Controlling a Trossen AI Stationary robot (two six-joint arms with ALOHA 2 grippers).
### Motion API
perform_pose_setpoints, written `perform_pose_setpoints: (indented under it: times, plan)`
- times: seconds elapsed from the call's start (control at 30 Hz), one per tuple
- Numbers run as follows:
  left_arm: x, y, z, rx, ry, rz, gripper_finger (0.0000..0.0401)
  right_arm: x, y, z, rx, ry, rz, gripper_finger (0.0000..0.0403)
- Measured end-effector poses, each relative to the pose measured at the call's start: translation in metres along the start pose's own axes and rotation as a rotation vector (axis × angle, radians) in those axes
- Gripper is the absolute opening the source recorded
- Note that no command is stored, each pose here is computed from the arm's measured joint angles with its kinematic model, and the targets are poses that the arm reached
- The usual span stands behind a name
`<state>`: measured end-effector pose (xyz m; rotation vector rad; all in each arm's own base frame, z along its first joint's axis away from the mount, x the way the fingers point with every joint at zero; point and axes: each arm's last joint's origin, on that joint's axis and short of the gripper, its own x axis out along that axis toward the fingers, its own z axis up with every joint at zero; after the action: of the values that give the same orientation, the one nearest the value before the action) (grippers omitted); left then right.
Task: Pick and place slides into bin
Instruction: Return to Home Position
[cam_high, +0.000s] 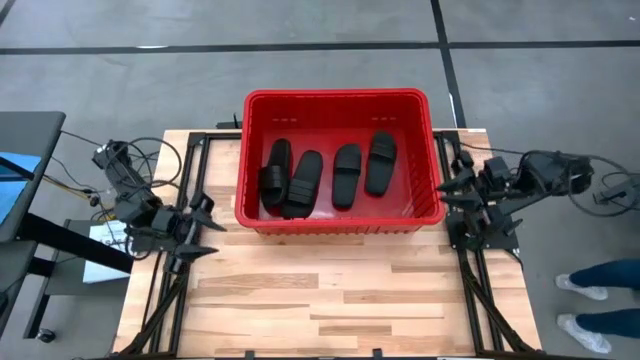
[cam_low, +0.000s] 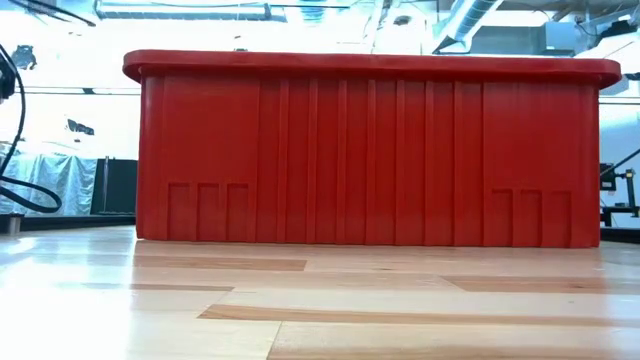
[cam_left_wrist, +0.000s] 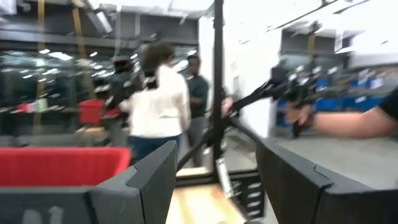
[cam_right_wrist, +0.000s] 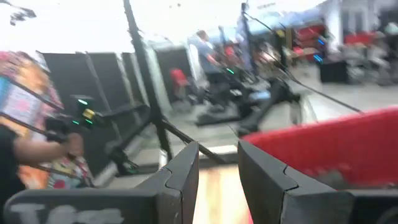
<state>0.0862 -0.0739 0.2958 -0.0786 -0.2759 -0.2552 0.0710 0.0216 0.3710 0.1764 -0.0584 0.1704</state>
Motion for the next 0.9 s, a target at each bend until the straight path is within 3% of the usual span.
perform_pose_setpoints:
  times: [0.27, 0.37, 0.5, 0.57, 0.73, 0.9]
  plan:
    - [-0.009, -0.004, 0.003, -0.025, -0.138, -0.284, 0.0210, 0.013, 0.009, -0.037, 0.061, -0.218, 0.192, 0.0102]
    - [-0.011, -0.005, 0.005, -0.041, -0.168, -0.378, 0.0210, 0.015, 0.012, -0.044, 0.089, -0.224, 0.232, 0.0102]
    - [-0.012, -0.009, 0.005, -0.148, -0.156, -0.515, 0.0210, 0.021, 0.017, -0.048, 0.163, -0.185, 0.269, 0.0102]
    - [-0.010, -0.011, 0.004, -0.167, -0.140, -0.531, 0.0210, 0.024, 0.022, -0.050, 0.150, -0.162, 0.333, 0.0102]
    - [-0.007, -0.012, -0.001, -0.162, -0.101, -0.494, 0.0209, 0.025, 0.039, -0.054, -0.004, -0.150, 0.615, 0.0102]
    - [-0.006, -0.014, -0.007, -0.254, -0.015, -0.525, 0.0210, 0.025, 0.051, -0.060, -0.052, -0.118, 0.710, 0.0102]
